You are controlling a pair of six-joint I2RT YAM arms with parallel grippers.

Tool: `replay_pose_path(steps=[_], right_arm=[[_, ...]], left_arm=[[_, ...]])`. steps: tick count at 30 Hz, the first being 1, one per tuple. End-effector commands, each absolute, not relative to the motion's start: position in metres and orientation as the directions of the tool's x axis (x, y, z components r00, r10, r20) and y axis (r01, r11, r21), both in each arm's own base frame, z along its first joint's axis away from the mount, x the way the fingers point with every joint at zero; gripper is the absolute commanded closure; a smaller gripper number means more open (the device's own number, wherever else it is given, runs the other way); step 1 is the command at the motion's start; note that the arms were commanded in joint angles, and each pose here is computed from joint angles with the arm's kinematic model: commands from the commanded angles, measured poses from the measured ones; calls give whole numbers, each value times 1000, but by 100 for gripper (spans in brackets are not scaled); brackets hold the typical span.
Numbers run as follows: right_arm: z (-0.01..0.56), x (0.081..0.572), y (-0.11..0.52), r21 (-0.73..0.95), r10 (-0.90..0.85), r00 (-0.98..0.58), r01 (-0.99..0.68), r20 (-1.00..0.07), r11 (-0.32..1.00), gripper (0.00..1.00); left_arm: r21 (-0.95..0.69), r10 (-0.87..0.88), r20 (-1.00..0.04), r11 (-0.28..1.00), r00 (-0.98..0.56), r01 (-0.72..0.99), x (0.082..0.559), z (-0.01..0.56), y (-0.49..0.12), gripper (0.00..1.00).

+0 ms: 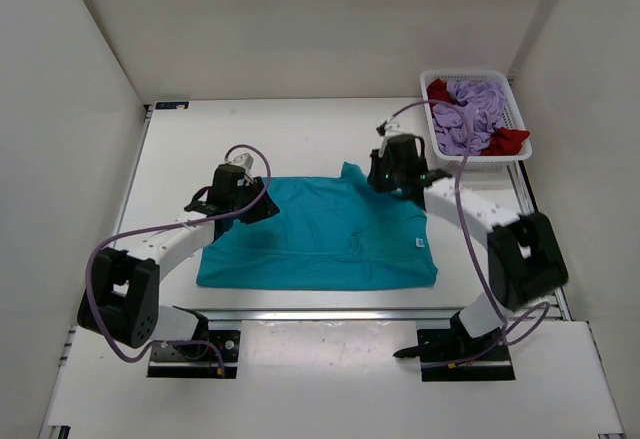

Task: Fold and stack the t-shirts
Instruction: Grap the side of the flattened tshirt furthest away from the robot with both arms

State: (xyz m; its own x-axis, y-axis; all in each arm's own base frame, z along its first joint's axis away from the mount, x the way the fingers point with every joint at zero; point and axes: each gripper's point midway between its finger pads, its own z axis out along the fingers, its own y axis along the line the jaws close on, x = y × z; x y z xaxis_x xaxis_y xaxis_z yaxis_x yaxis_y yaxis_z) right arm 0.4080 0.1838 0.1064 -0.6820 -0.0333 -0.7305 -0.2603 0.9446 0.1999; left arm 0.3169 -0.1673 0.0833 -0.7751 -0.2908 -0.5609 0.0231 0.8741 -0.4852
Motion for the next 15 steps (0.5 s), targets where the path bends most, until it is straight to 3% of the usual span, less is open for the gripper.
replay_pose_path(steps=[1, 5, 8, 11, 13, 15], right_arm=[[119, 372, 208, 267, 40, -597, -297, -801, 917, 94], [85, 319, 206, 264, -5, -645, -320, -764, 910, 68], [104, 321, 194, 329, 70, -626, -308, -776, 893, 62], [127, 328, 184, 424, 175, -600, -303, -781, 853, 67], [130, 334, 188, 406, 151, -596, -319, -788, 857, 71], [120, 336, 195, 393, 114, -626, -327, -771, 859, 83]], left_arm=[[-524, -306, -586, 850, -750, 62, 318, 101, -170, 55], [-521, -320, -589, 852, -742, 46, 315, 100, -162, 55], [-527, -340, -585, 849, -736, 27, 318, 102, -157, 55], [-529, -346, -597, 848, -724, 31, 322, 112, -157, 56], [-530, -351, -602, 847, -717, 30, 323, 115, -158, 54], [-531, -356, -601, 847, -715, 25, 326, 117, -156, 55]])
